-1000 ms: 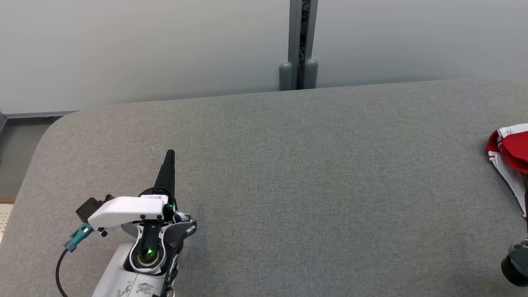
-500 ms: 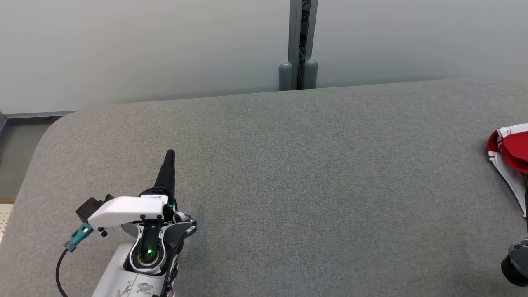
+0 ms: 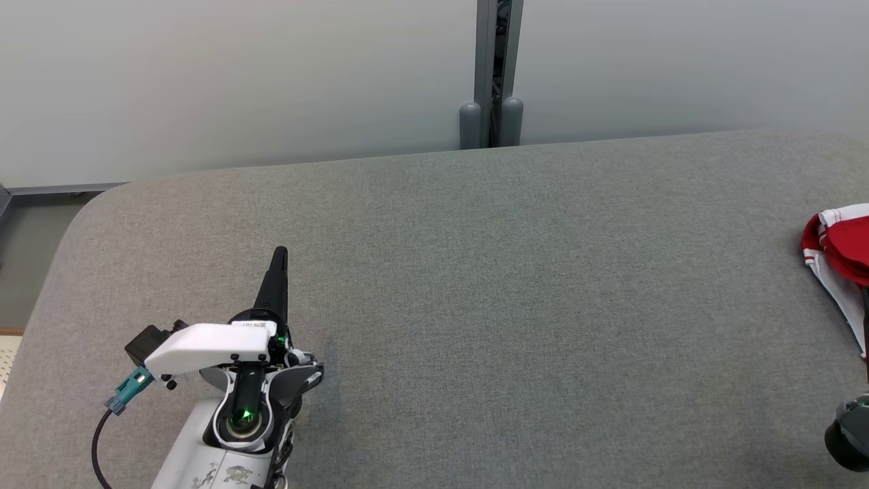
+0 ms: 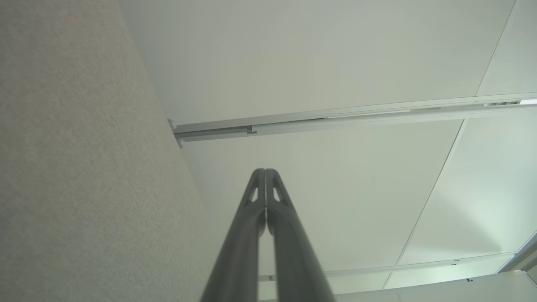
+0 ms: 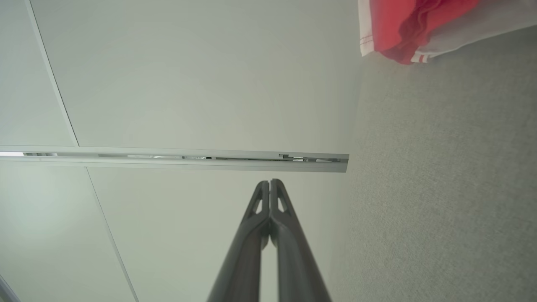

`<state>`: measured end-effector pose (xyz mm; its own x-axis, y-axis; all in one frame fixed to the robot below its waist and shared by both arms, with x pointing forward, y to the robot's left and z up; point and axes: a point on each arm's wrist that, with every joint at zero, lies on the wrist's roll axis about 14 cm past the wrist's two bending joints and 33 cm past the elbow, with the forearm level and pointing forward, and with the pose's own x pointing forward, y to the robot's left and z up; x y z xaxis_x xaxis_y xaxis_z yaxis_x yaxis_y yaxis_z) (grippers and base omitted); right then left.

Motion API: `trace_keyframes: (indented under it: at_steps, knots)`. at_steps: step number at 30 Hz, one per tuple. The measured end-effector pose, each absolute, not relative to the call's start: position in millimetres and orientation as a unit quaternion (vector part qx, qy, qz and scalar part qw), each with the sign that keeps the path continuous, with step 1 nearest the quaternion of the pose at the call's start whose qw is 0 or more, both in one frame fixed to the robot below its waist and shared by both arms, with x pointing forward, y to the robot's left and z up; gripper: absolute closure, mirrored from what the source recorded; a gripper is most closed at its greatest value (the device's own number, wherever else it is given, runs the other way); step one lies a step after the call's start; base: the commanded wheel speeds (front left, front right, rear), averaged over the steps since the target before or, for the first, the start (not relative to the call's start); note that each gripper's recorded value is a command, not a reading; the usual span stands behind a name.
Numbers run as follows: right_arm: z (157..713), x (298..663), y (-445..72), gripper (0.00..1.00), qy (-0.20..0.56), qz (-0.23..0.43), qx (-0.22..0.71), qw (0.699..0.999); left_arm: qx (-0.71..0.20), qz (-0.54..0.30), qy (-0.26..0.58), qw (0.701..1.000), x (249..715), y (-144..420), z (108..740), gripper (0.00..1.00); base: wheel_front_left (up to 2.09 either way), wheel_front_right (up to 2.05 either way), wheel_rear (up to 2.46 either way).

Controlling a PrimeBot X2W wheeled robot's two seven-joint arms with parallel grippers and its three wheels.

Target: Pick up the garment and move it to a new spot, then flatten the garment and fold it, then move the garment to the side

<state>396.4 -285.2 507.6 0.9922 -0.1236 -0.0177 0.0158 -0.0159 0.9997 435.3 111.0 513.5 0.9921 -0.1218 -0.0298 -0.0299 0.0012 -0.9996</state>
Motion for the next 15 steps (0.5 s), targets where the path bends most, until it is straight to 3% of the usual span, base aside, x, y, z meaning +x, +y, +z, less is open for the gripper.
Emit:
trace_keyframes:
  at_steps: [15]
  knots:
    - [507.7,396.4,-285.1,1.00,-0.038,-0.050,0.711,0.700,-0.706,-0.033,0.054,0.705,435.3,111.0,513.6,1.00,0.00,0.00,0.00]
